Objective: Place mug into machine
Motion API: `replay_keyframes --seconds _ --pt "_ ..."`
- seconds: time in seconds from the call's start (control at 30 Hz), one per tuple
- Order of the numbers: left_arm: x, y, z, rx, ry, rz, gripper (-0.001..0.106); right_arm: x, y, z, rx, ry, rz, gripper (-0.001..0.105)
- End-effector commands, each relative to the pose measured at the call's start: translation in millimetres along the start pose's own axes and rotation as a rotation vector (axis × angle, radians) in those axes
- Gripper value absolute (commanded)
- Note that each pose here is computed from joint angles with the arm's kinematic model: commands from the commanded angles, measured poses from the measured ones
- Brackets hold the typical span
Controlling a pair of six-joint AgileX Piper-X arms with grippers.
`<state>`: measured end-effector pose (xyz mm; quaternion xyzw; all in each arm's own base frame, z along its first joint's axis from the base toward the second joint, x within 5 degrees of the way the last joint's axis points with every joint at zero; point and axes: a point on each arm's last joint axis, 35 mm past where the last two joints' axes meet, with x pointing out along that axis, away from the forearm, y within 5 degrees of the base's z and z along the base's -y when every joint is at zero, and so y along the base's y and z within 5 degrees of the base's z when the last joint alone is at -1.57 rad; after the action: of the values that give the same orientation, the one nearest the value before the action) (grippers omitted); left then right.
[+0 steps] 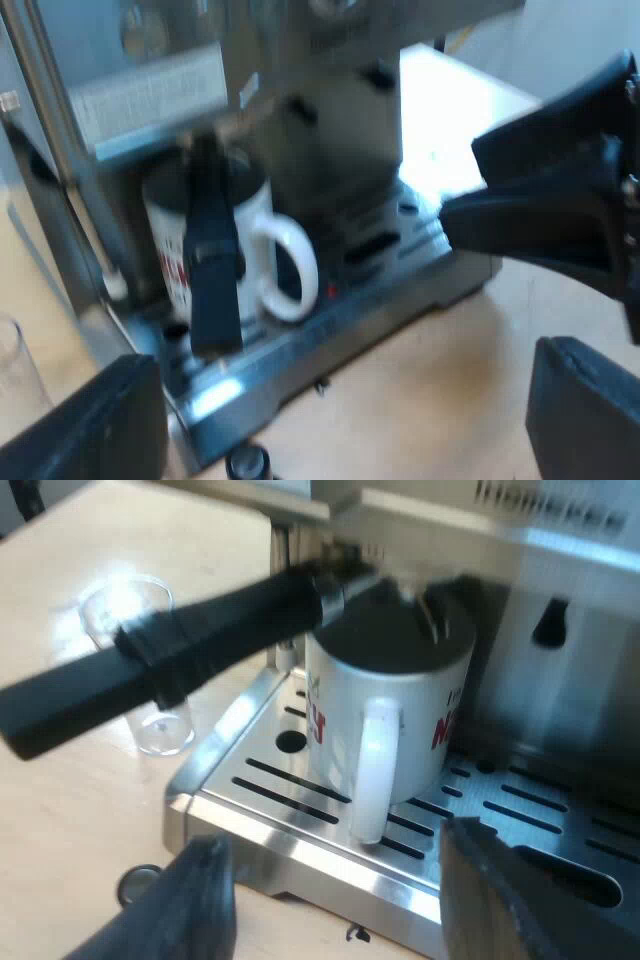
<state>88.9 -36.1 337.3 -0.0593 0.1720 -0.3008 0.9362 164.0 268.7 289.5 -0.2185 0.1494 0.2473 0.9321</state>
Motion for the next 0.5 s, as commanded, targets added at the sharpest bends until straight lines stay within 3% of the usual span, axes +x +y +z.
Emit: replay_keyframes --seconds 0.03,0.3,0.37,0.43,0.5 --pt "-8.8 -5.4 9.9 0.011 -0.013 -0.015 0.074 -18.4 -3.8 10.2 0.012 -0.040 -0.005 0.048" --pt "-28.4 -16.1 19.6 0.029 -0.049 -0.064 0.074 -52.6 -1.9 23.6 0.026 -0.120 0.016 0.047" --pt "-31.9 -17.4 18.0 0.029 -0.053 -0.064 0.074 -56.9 -1.9 24.9 0.028 -0.128 0.013 0.041" --pt "-35.0 -18.3 15.4 0.025 -0.045 -0.063 0.074 -58.0 -2.2 25.3 0.029 -0.131 0.014 0.025" --pt "-35.3 -18.3 13.8 0.020 -0.034 -0.062 0.074 -58.0 -2.2 25.3 0.029 -0.131 0.014 0.019"
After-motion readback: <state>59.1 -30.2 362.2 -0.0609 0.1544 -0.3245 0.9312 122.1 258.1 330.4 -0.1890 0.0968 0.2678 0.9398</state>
